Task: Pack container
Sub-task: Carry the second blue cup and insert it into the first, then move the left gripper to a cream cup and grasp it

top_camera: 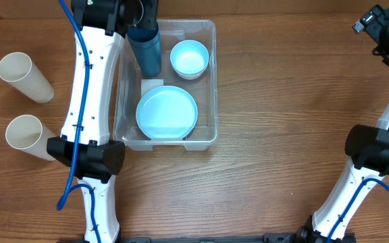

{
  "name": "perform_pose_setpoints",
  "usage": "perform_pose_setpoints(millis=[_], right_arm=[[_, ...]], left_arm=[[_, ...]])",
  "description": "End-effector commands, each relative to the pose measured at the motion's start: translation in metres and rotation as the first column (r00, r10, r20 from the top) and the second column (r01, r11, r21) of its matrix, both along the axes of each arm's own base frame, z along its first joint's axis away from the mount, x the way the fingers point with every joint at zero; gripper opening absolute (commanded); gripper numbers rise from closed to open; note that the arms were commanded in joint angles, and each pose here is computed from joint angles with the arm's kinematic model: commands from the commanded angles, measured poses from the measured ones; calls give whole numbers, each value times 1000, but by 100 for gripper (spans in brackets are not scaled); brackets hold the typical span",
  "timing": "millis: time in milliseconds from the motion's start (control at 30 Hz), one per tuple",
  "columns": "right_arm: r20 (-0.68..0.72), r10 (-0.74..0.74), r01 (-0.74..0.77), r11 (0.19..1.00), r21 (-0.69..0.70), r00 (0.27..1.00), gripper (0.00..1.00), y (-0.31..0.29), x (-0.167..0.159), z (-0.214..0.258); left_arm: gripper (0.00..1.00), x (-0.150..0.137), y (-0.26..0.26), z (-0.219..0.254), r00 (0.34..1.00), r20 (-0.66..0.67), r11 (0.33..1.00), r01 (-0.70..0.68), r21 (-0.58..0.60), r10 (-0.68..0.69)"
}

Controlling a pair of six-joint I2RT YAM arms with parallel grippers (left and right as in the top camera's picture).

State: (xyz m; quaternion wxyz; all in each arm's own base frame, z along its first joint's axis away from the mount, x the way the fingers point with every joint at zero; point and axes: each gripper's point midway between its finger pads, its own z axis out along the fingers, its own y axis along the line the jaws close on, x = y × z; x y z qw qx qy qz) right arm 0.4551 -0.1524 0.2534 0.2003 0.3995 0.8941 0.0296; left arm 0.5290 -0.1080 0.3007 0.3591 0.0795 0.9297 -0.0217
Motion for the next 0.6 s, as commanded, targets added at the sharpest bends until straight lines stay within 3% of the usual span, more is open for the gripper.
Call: perform_pose_setpoints(millis=[0,133,267,433,567], right_arm=[[61,2,0,1000,-22,998,100,2,-4,25],[60,2,0,1000,-22,998,100,2,-4,25],[61,2,0,1000,-22,998,100,2,-4,25],[61,2,0,1000,-22,998,100,2,-4,25],[61,2,0,1000,-22,998,100,2,-4,25]], left_arm=[[57,-38,10,63,996,82,998,-20,-56,24],[70,-82,53,83,991,33,989,-128,-71,130],[72,-134,106,79,961,-71,964,-265,33,267],[74,-159,133,90,945,-73,947,-322,-17,320],[75,-210,159,58,894,-209,915,-403,15,397]])
